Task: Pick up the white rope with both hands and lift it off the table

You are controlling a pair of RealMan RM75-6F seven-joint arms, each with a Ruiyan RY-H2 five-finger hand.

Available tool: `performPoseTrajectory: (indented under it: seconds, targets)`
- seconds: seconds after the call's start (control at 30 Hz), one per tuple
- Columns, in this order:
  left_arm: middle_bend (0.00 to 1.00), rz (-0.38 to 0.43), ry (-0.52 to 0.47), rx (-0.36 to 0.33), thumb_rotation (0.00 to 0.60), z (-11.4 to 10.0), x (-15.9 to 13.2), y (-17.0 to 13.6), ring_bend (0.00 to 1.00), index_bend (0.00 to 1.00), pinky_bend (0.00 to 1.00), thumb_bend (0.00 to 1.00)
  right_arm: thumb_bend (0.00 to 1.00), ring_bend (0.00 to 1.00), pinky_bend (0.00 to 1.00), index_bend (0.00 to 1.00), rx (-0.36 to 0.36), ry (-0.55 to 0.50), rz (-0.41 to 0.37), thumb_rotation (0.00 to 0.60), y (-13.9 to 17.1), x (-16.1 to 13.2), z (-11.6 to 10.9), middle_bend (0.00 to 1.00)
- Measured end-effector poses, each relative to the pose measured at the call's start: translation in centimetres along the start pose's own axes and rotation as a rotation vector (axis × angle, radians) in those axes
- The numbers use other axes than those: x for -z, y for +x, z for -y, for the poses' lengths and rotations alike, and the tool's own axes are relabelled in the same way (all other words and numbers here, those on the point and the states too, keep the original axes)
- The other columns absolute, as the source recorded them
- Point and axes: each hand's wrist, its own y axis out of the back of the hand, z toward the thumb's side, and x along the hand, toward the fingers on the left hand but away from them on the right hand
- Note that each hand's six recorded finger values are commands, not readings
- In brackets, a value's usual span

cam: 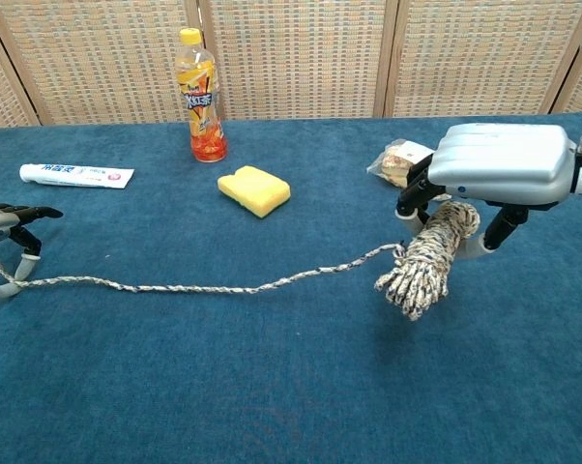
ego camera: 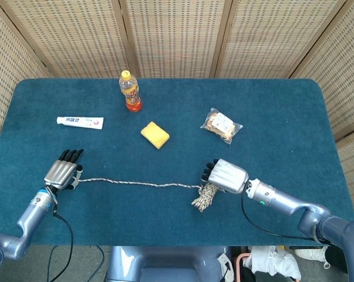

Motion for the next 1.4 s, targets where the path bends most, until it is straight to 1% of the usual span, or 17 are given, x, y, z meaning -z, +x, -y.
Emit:
performPoseTrajectory:
  seconds: [0.17, 0.37, 0.47, 0.57, 0.6, 0.67, 0.7, 0.77, 0.9, 1.0, 1.1, 1.2, 1.27, 1.4]
  targets:
    - [0.00, 0.002, 0.013, -0.040, 0.600, -1.0, 0.3, -0.1, 0.00, 0.71, 0.00, 0.52, 0.70, 0.43, 0.62, 0.61, 0.028, -0.045, 0.027, 0.600, -0.1, 0.2, -0.7, 0.63]
    - [0.00, 0.021, 0.047, -0.115, 0.600, -2.8, 0.7, -0.5, 0.00, 0.77, 0.00, 0.54, 0.72, 0.44, 0.63, 0.62, 0.111, -0.148, 0.087, 0.600, -1.0, 0.6, -3.2, 0.65]
    - [0.00, 0.047, 0.068, -0.166, 0.600, -3.9, 0.7, -0.8, 0.00, 0.78, 0.00, 0.55, 0.74, 0.45, 0.63, 0.63, 0.147, -0.223, 0.130, 0.600, -1.8, 0.8, -4.7, 0.67]
    - [0.00, 0.087, 0.110, -0.217, 0.600, -4.8, 0.4, -1.2, 0.00, 0.78, 0.00, 0.56, 0.81, 0.47, 0.63, 0.64, 0.164, -0.313, 0.195, 0.600, -2.6, 1.3, -5.9, 0.70]
    - [0.00, 0.107, 0.132, -0.236, 0.600, -5.1, 0.2, -1.4, 0.00, 0.78, 0.00, 0.56, 0.83, 0.47, 0.64, 0.64, 0.171, -0.346, 0.229, 0.600, -2.9, 1.7, -6.4, 0.72]
    - [0.00, 0.139, 0.166, -0.266, 0.600, -5.5, -0.1, -1.7, 0.00, 0.79, 0.00, 0.56, 0.85, 0.49, 0.64, 0.65, 0.180, -0.391, 0.287, 0.600, -3.4, 2.3, -7.1, 0.73]
    - [0.00, 0.157, 0.183, -0.281, 0.600, -5.7, -0.3, -1.9, 0.00, 0.79, 0.00, 0.56, 0.86, 0.50, 0.64, 0.65, 0.185, -0.417, 0.329, 0.600, -3.6, 2.7, -7.5, 0.74]
    - [0.00, 0.202, 0.217, -0.314, 0.600, -6.1, -0.9, -2.4, 0.00, 0.79, 0.00, 0.56, 0.87, 0.51, 0.65, 0.65, 0.187, -0.449, 0.395, 0.600, -4.0, 3.4, -8.0, 0.75]
    - [0.00, 0.296, 0.268, -0.383, 0.600, -7.1, -2.3, -3.7, 0.00, 0.80, 0.00, 0.56, 0.94, 0.56, 0.70, 0.66, 0.184, -0.510, 0.538, 0.600, -5.1, 4.8, -9.2, 0.77]
    - [0.00, 0.351, 0.281, -0.426, 0.600, -8.0, -3.2, -4.6, 0.00, 0.82, 0.00, 0.58, 0.95, 0.57, 0.71, 0.66, 0.171, -0.533, 0.615, 0.600, -6.4, 5.3, -9.9, 0.78]
    - [0.00, 0.402, 0.284, -0.469, 0.600, -9.3, -4.4, -5.5, 0.00, 0.83, 0.00, 0.59, 0.95, 0.57, 0.72, 0.66, 0.146, -0.530, 0.654, 0.600, -8.2, 4.9, -10.5, 0.78]
    - [0.00, 0.440, 0.270, -0.508, 0.600, -10.8, -5.6, -6.3, 0.00, 0.83, 0.00, 0.60, 0.95, 0.57, 0.72, 0.66, 0.120, -0.532, 0.661, 0.600, -10.4, 3.7, -10.5, 0.78]
    - [0.00, 0.458, 0.253, -0.526, 0.600, -11.8, -6.3, -6.7, 0.00, 0.83, 0.00, 0.61, 0.95, 0.57, 0.72, 0.66, 0.106, -0.523, 0.665, 0.600, -11.3, 3.4, -10.3, 0.78]
    - [0.00, 0.497, 0.212, -0.558, 0.600, -14.5, -8.0, -7.9, 0.00, 0.83, 0.00, 0.61, 0.95, 0.58, 0.73, 0.67, 0.076, -0.495, 0.681, 0.600, -12.3, 3.1, -9.2, 0.79]
